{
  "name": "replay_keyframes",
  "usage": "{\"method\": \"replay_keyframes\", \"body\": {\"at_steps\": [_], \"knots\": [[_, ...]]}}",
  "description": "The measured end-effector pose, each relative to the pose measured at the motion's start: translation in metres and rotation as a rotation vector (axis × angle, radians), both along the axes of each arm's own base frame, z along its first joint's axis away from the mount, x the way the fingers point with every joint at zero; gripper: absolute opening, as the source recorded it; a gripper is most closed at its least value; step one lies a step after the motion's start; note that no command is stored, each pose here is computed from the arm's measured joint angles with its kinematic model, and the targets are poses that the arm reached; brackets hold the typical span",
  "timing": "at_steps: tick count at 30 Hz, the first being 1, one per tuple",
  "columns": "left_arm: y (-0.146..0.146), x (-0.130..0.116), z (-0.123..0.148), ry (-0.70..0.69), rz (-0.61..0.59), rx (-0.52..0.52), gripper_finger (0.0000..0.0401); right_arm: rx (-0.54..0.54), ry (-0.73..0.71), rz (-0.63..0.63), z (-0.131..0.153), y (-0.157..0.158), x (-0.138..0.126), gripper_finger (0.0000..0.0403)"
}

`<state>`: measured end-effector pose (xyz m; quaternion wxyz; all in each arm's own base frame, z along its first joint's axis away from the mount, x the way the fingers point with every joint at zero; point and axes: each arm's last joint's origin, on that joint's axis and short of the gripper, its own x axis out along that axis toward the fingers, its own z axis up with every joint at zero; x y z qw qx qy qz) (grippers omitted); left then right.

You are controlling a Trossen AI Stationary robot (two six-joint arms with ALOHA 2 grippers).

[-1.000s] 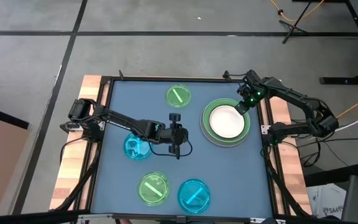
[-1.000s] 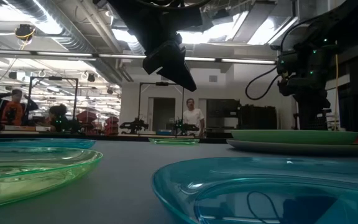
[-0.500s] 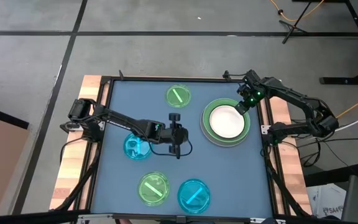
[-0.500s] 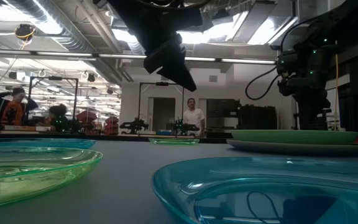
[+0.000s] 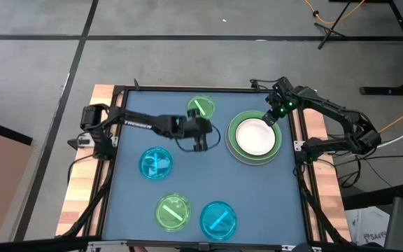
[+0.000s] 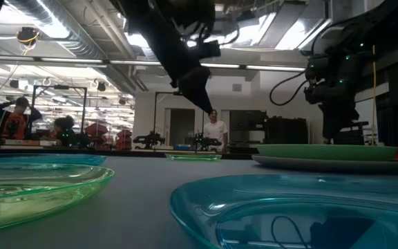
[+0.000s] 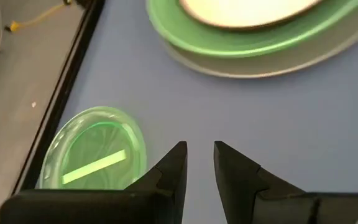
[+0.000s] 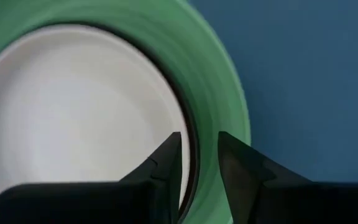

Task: Stack plastic plates
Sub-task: Stack the top small light green plate on the white plate

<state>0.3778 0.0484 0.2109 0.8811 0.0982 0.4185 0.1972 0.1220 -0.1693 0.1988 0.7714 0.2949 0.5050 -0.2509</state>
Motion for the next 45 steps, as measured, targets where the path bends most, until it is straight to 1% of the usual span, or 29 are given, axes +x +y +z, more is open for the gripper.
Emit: {"method": "replay_keyframes", "body": {"at_steps": [4,7,11,17,21,26,30,38,42,45], "knots": [[0.039,-0.006,0.0,-0.007,0.053,-0.041,0.0073,-0.03,-0.02,0.0,0.001,-0.003,0.002,0.0092],[0.068,-0.013,0.0,-0.038,0.138,-0.078,0.0073,-0.029,-0.019,0.0,0.001,-0.003,0.002,0.0092],[0.102,-0.024,0.002,-0.118,0.311,-0.133,0.0073,-0.029,-0.019,0.0,0.001,-0.003,0.002,0.0092],[0.15,-0.048,0.002,-0.265,0.621,-0.257,0.0073,-0.029,-0.019,0.0,0.001,-0.003,0.002,0.0092],[0.174,-0.064,0.002,-0.313,0.739,-0.3,0.0073,-0.029,-0.019,0.0,0.001,-0.003,0.002,0.0092],[0.192,-0.078,0.002,-0.348,0.788,-0.363,0.0073,-0.029,-0.019,0.0,0.001,-0.003,0.002,0.0092],[0.2,-0.085,0.0,-0.359,0.819,-0.415,0.0073,-0.029,-0.019,0.0,0.001,-0.003,0.002,0.0092],[0.202,-0.095,-0.005,-0.287,0.859,-0.44,0.0073,-0.03,-0.02,0.0,0.001,-0.003,0.002,0.0092],[0.201,-0.094,-0.005,-0.297,0.849,-0.488,0.0073,-0.031,-0.02,0.0,0.001,-0.003,0.002,0.0092],[0.2,-0.093,-0.005,-0.298,0.844,-0.496,0.0073,-0.031,-0.02,0.0,0.001,-0.003,0.002,0.0092]]}}
